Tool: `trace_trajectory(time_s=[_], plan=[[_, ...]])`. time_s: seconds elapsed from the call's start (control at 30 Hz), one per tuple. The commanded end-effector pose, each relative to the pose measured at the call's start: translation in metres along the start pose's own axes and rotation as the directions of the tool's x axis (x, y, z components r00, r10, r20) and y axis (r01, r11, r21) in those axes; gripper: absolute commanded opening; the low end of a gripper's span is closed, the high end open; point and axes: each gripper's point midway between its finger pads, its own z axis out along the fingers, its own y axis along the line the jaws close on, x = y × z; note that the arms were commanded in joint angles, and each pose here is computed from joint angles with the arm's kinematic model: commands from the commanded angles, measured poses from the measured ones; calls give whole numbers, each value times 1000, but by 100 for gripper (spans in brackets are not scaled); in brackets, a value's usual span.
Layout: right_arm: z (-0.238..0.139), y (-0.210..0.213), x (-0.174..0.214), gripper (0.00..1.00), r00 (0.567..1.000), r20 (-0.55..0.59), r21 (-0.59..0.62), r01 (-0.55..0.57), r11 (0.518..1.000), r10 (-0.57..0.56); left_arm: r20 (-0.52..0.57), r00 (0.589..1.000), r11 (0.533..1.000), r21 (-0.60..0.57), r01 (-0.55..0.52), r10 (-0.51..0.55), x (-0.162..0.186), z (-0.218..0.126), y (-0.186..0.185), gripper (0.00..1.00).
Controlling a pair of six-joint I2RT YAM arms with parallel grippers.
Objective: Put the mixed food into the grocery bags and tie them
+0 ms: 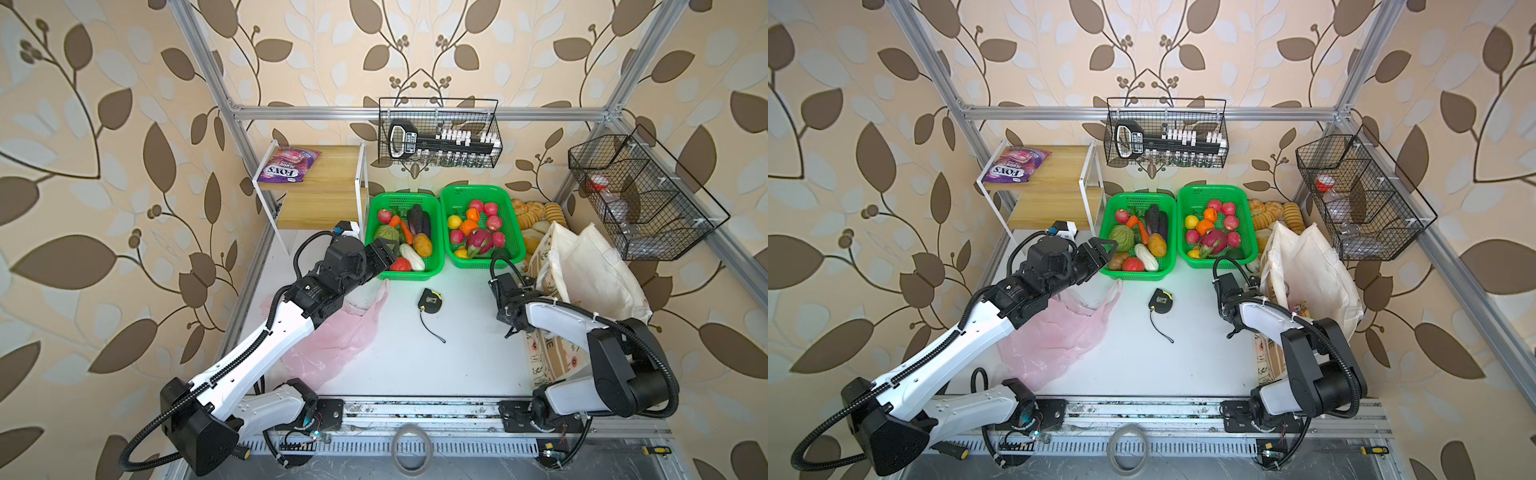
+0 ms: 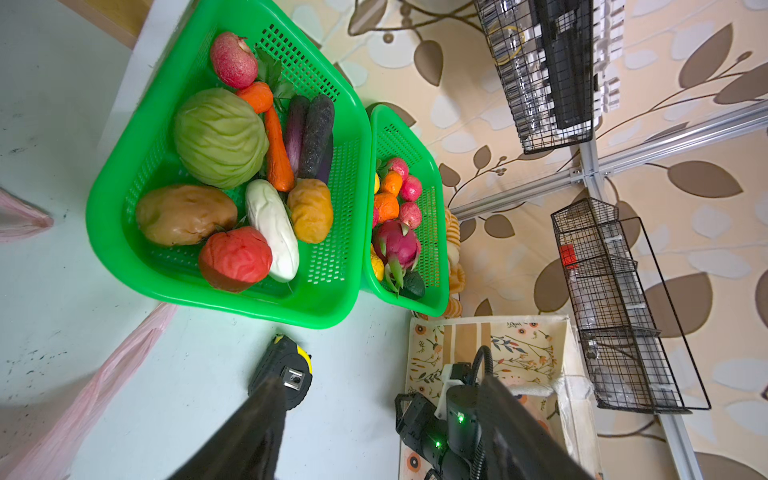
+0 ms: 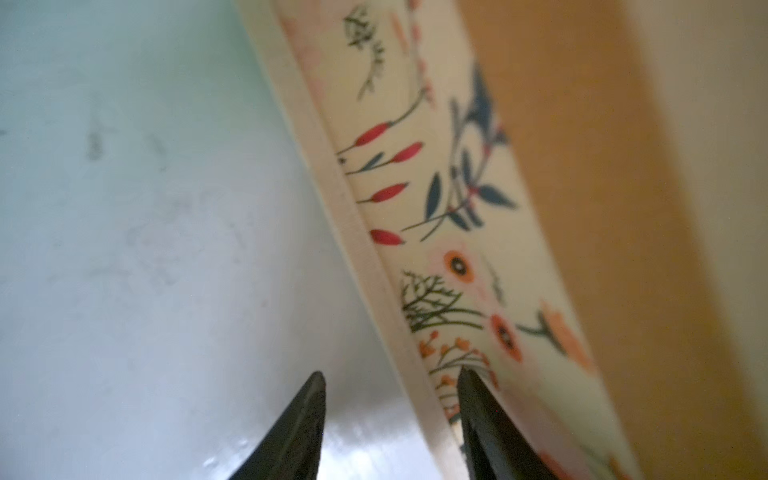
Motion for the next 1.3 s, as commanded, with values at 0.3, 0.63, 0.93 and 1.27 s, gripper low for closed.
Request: trace_trajectory(time_s=[0.3, 0.63, 0.93, 1.27], plan=[[-101, 84, -2, 70, 981, 179, -480, 154, 864, -75, 73, 992, 995, -23, -97, 99, -18, -17, 1, 79], [-209, 119, -8, 73, 950, 308, -805, 289, 519, -51, 76, 980, 972, -162, -171, 185, -32, -19, 35, 81], [-266, 153, -7, 69, 944, 317, -885, 328, 332, -88, -123, 991, 919, -393, 6, -60, 0, -1, 167, 78], [-275, 203, 21, 67, 935, 278, -894, 337, 297, -221, -42, 988, 655, -752, 67, -150, 10, -42, 248, 71]])
